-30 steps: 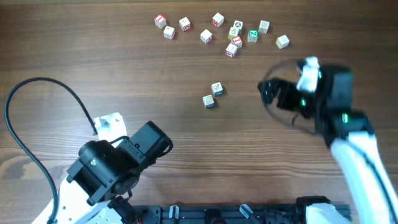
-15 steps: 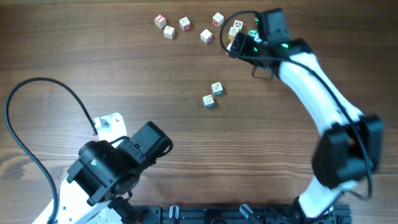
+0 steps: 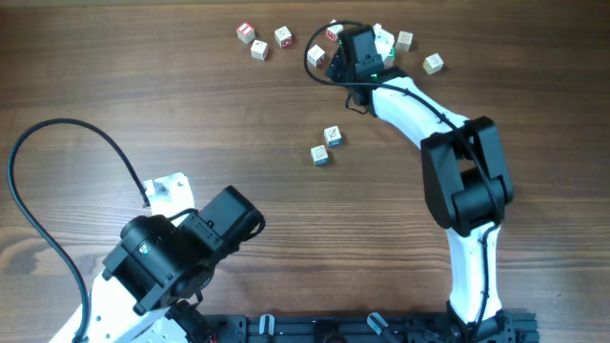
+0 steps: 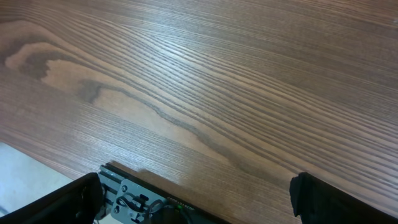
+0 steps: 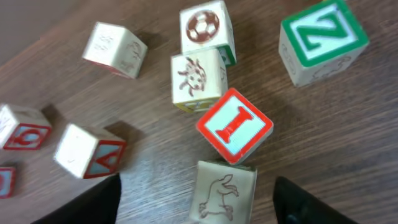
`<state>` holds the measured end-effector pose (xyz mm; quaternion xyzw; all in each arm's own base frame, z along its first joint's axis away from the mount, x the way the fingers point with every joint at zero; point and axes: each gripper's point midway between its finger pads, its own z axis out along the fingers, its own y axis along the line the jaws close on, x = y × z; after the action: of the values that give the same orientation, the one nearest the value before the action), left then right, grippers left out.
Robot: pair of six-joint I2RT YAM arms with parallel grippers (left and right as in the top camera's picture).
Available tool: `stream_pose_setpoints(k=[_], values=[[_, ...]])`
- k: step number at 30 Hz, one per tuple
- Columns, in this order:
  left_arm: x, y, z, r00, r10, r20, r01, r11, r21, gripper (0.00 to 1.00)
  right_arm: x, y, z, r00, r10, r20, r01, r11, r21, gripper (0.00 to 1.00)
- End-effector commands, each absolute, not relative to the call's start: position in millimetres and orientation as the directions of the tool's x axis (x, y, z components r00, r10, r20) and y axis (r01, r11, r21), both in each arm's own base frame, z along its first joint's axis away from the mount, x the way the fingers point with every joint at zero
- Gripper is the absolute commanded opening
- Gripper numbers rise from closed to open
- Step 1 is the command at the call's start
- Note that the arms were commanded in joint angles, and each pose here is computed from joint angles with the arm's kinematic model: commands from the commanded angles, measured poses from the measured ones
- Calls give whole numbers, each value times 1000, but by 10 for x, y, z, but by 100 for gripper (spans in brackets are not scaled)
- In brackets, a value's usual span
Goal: Form a tower
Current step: 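Reach right gripper to the rabbit-picture block among the cluster, then grasp the rabbit block with the right gripper and lift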
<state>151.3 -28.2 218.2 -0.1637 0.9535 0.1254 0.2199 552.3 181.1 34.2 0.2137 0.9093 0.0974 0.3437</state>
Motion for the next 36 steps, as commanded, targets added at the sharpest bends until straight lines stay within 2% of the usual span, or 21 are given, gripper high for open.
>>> stream_pose_setpoints(k=[1, 6, 11, 15, 18, 21, 26, 36], values=[[1515, -268, 2193, -838, -275, -471, -387, 909, 157, 100, 5524, 1786, 108, -682, 444, -581, 341, 896, 284, 71], [1515, -269, 2193, -838, -275, -471, -387, 909, 157, 100, 5532, 1780, 93, -685, 430, -588, 333, 903, 273, 45], [1515, -268, 2193, -838, -275, -471, -387, 909, 157, 100, 5458, 1754, 279, -743, 257, -618, 206, 966, 155, 28], [1515, -269, 2193, -838, -275, -471, -387, 909, 157, 100, 5271, 1847, 836, -780, 108, -616, 33, 991, 131, 26], [1515, -268, 2193, -838, -275, -471, -387, 909, 157, 100, 4913, 1987, 1250, -823, -10, -568, -132, 976, 174, 26], [1515, -268, 2193, -838, -276, -471, -387, 909, 157, 100, 4562, 1999, 1403, -870, -35, -491, -154, 967, 205, 26], [1515, -269, 2193, -838, -275, -471, -387, 909, 157, 100, 4153, 2085, 1042, -913, -159, -374, -231, 961, 154, 25], [1515, -268, 2193, -838, -276, -471, -387, 909, 157, 100, 3895, 2147, 400, -900, -239, -364, -304, 943, 134, 26]])
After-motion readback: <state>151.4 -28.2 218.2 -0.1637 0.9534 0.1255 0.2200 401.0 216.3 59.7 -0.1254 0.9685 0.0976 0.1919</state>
